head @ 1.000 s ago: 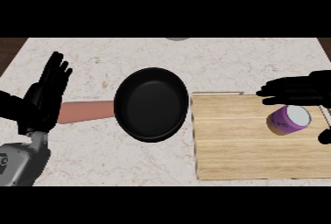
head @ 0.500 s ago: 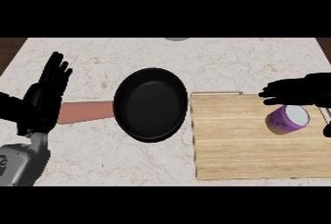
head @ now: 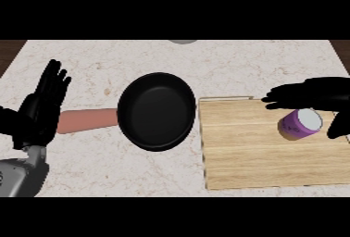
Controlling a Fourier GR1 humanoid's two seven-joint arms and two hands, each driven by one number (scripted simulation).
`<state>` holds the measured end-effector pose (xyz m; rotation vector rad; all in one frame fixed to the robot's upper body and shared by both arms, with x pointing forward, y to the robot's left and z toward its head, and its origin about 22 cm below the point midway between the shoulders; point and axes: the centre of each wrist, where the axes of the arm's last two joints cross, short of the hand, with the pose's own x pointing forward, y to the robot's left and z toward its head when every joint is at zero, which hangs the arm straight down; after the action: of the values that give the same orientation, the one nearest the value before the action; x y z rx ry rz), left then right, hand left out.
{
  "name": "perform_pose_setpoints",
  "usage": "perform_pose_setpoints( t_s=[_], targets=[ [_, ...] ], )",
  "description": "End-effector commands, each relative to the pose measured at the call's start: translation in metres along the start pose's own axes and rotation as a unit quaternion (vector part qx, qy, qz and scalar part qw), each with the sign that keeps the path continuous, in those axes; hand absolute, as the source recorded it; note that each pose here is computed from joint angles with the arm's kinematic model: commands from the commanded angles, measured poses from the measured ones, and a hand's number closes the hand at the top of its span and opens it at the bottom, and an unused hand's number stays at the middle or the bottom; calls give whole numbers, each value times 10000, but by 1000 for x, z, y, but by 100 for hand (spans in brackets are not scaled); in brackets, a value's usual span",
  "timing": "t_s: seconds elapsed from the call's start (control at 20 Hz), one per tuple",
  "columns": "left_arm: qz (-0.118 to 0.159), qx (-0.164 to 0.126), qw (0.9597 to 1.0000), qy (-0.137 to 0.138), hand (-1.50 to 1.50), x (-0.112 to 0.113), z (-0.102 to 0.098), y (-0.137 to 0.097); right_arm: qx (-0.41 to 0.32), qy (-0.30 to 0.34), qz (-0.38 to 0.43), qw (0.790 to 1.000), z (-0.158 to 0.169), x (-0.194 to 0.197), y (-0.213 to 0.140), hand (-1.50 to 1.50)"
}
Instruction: Pick the can from the tray and place it in the pot
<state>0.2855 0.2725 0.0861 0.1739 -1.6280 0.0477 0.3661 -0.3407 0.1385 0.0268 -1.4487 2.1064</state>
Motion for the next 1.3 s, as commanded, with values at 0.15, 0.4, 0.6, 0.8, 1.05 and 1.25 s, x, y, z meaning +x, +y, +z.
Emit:
perform_pose_setpoints(
  t_s=[0.15,0.4,0.6,0.8,1.05,1.25],
  targets=[
    [37,-26,10000,-29,0,5,-3,6,568,-1096,44,9923,-22,-7,8,150],
    [30,-33,10000,67,0,5,-3,-3,369,-1176,68,9923,-13,-19,13,150],
    [-43,90,10000,0,0,-5,-11,-6,431,-1360,153,9897,-19,-18,25,150],
    [-120,156,9997,168,0,-9,0,9,80,-654,-273,9975,-145,34,25,150],
    [-106,154,9995,242,0,-8,0,10,-375,182,-762,9962,-175,40,41,150],
    [-129,199,9994,252,0,-8,0,13,-785,513,-1116,9893,-227,74,41,150]
  ],
)
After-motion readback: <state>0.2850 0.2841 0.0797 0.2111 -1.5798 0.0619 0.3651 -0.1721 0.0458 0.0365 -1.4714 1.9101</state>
